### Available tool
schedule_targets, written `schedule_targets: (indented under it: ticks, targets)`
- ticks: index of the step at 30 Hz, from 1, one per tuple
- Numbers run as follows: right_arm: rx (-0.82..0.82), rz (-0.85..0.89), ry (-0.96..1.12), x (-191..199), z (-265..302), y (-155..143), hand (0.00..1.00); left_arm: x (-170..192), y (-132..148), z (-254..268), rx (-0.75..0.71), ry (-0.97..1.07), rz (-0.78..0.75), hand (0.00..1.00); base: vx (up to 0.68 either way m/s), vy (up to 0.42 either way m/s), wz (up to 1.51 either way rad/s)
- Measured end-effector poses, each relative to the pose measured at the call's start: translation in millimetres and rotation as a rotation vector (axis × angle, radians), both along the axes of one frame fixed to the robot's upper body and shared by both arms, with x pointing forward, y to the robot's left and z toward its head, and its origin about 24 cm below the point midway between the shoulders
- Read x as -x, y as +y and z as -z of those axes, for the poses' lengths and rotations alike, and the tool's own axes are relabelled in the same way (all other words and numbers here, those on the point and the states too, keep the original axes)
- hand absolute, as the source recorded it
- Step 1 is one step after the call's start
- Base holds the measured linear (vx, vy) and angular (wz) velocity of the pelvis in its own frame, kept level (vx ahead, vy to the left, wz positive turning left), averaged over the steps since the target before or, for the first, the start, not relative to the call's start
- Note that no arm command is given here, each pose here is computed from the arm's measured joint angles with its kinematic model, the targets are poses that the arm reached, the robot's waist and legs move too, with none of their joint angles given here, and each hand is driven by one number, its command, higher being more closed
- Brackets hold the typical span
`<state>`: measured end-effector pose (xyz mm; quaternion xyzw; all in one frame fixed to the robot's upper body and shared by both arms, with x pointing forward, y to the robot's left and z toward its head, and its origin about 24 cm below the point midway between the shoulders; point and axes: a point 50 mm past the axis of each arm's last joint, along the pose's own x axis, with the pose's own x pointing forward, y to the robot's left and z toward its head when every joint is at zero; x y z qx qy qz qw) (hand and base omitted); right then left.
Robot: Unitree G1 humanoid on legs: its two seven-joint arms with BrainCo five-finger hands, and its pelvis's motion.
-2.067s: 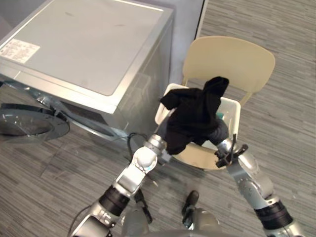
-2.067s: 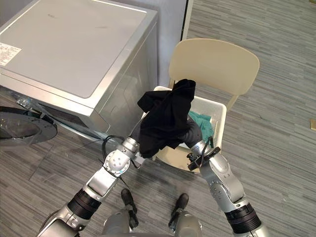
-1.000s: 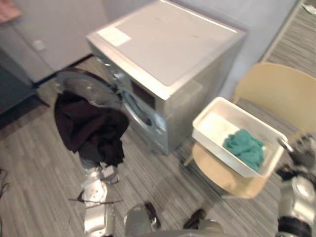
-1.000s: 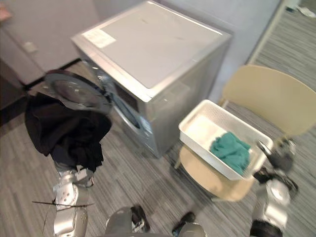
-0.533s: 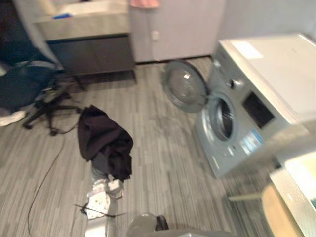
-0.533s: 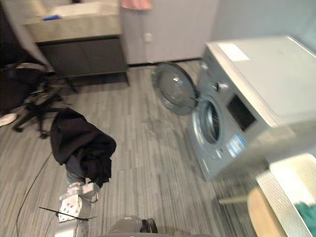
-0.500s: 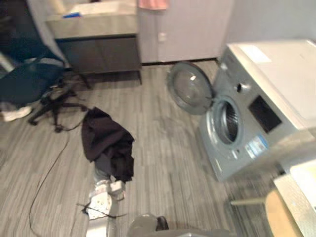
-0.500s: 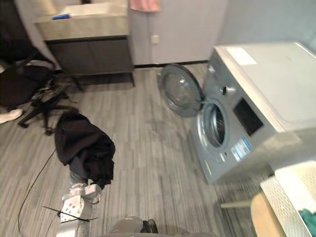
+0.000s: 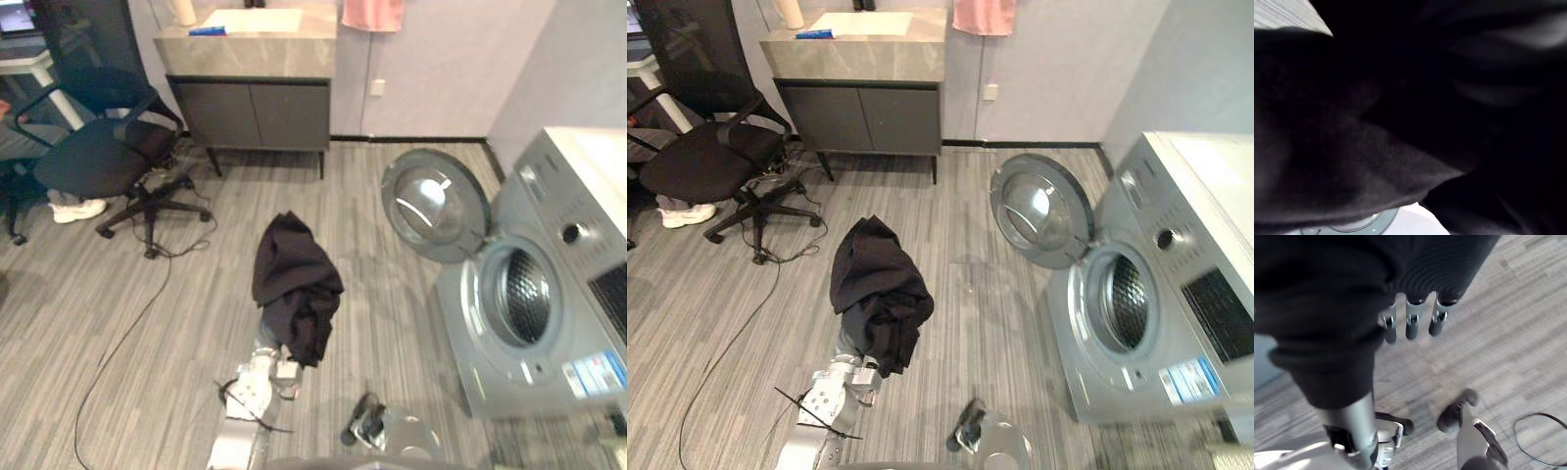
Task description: Pick up the laundry basket with both hands and put the clothes into the washing machine.
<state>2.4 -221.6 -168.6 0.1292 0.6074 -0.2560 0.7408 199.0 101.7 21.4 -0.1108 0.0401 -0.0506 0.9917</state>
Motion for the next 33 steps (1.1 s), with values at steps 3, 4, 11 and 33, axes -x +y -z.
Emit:
schedule_targets:
  ticks: [3, 4, 11, 33]
  targets:
    - [0.038, -0.049, 0.01, -1.4, -1.1, -1.9, 0.0, 2.0, 3.5, 2.4, 0.0, 0.011, -0.016, 1.0, 0.48, 0.125, -0.55]
    - [0.046, -0.058, 0.023, 2.4, -1.4, -3.0, 0.0, 5.1, 5.2, 5.4, -0.006, 0.025, -0.02, 1.0, 0.59, 0.206, -1.2]
    - [0.074, -0.222, 0.073, -3.8, 0.8, -0.2, 0.0, 11.5, 8.1, 26.0, -0.04, 0.113, -0.009, 1.0, 0.41, 0.362, -1.37]
    - [0.087, -0.393, 0.036, -30.6, 0.4, -4.8, 0.0, 7.1, 12.7, 45.7, -0.107, 0.177, 0.052, 1.0, 0.13, 0.136, -1.11]
